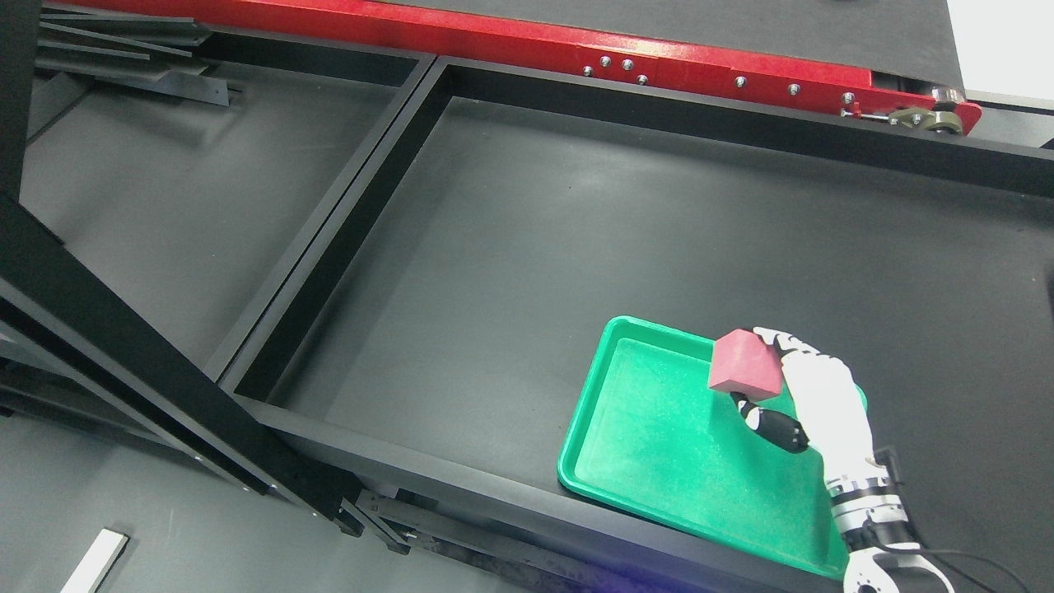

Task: Pick pink block from left shelf to tray
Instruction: 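Lift the pink cube up out of the green tray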

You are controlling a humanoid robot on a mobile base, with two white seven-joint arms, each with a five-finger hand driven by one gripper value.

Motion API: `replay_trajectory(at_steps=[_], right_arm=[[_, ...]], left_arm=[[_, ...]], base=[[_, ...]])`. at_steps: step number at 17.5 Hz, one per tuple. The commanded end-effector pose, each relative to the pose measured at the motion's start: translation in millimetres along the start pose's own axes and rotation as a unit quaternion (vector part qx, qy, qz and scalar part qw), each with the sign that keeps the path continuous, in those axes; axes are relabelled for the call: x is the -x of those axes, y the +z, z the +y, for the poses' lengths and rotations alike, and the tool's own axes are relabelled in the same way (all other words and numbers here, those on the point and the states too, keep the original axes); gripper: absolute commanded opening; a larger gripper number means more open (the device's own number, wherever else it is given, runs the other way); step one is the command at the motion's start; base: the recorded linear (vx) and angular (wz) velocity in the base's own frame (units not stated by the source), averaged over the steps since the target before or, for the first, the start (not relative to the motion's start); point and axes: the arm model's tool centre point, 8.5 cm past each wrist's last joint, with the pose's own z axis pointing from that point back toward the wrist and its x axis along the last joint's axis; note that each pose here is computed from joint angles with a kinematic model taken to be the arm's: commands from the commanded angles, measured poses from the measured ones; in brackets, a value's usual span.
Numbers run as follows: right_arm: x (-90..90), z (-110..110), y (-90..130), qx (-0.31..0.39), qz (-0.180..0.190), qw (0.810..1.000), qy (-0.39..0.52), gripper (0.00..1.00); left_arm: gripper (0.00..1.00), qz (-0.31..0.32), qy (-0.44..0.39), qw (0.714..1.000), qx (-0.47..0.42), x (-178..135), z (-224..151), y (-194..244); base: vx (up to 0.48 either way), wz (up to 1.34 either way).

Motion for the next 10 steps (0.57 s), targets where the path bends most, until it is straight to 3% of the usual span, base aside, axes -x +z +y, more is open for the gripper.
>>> replay_trajectory(at_steps=[1, 10], right_arm=[[18.4, -41.6, 20.0, 0.133, 0.013, 0.991, -0.004, 0.02], [18.8, -37.1, 24.7, 0.130, 0.019, 0.991, -0.010, 0.02]], left_arm=[[1.00, -0.009, 0.002, 1.000, -0.009, -6.7, 11.4, 0.1], [1.00, -0.009, 0.002, 1.000, -0.009, -6.7, 11.4, 0.1]], base=[[0.000, 0.00], [0.000, 0.00]])
